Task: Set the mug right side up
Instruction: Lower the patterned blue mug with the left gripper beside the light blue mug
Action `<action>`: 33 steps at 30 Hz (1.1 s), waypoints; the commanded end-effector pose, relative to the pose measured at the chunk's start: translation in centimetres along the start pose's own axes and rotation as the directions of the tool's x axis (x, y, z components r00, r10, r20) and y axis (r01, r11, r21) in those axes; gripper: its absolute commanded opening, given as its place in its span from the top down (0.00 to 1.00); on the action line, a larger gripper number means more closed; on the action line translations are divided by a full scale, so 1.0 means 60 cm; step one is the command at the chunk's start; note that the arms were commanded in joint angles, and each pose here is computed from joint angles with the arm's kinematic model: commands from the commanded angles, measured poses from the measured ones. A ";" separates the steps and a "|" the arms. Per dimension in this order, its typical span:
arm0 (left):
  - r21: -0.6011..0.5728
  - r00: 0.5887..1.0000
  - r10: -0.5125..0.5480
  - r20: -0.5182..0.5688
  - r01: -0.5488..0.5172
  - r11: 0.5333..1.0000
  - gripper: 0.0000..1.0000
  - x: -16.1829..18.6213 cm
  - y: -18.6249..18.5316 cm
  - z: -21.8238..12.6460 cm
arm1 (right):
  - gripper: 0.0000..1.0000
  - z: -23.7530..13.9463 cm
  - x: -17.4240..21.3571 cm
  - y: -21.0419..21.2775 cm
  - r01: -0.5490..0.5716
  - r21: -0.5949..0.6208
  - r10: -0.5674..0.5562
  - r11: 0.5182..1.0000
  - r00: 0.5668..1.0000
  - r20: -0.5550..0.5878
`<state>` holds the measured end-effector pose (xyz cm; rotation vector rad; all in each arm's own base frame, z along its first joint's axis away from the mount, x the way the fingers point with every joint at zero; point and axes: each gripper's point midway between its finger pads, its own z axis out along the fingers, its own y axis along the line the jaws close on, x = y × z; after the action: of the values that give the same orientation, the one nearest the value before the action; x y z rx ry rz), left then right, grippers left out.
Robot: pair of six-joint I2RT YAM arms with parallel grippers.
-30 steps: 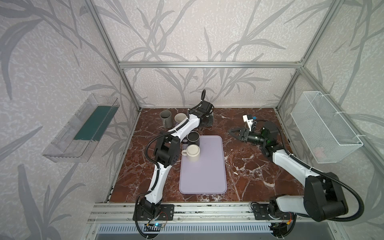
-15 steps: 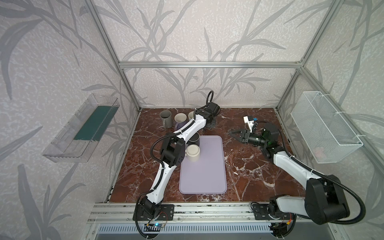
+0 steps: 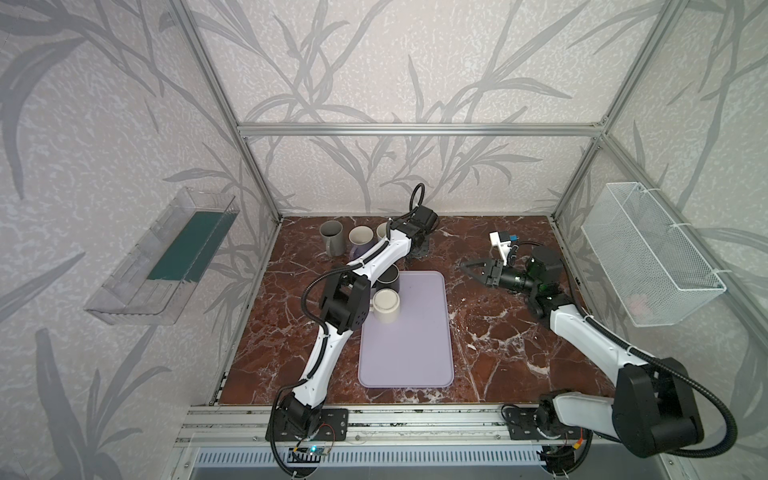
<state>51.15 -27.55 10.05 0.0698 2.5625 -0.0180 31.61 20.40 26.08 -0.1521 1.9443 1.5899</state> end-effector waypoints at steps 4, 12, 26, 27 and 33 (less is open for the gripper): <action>-0.010 0.997 -0.042 0.065 0.043 0.999 1.00 -0.024 0.001 -0.009 | 0.53 -0.008 0.007 0.006 0.019 -0.004 -0.019 1.000 1.000 -0.007; -0.010 0.997 -0.058 0.056 0.058 0.998 1.00 -0.014 0.001 0.000 | 0.53 -0.010 0.008 0.007 0.022 0.000 -0.022 1.000 1.000 -0.005; 0.004 0.997 -0.061 0.037 0.061 0.998 0.86 -0.004 -0.001 0.004 | 0.52 -0.011 0.006 0.008 0.023 0.003 -0.023 1.000 1.000 -0.002; 0.005 0.997 -0.062 0.038 0.062 0.998 0.84 -0.005 -0.001 0.003 | 0.52 -0.011 0.006 0.008 0.023 0.003 -0.023 1.000 1.000 -0.001; 0.008 0.997 -0.069 0.042 0.068 0.998 0.72 -0.008 0.000 -0.007 | 0.51 -0.011 0.006 0.007 0.022 0.005 -0.022 1.000 1.000 0.000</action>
<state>51.42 -27.73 8.89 0.0114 2.5515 -0.0448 31.41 20.18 25.78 -0.1458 1.9613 1.5790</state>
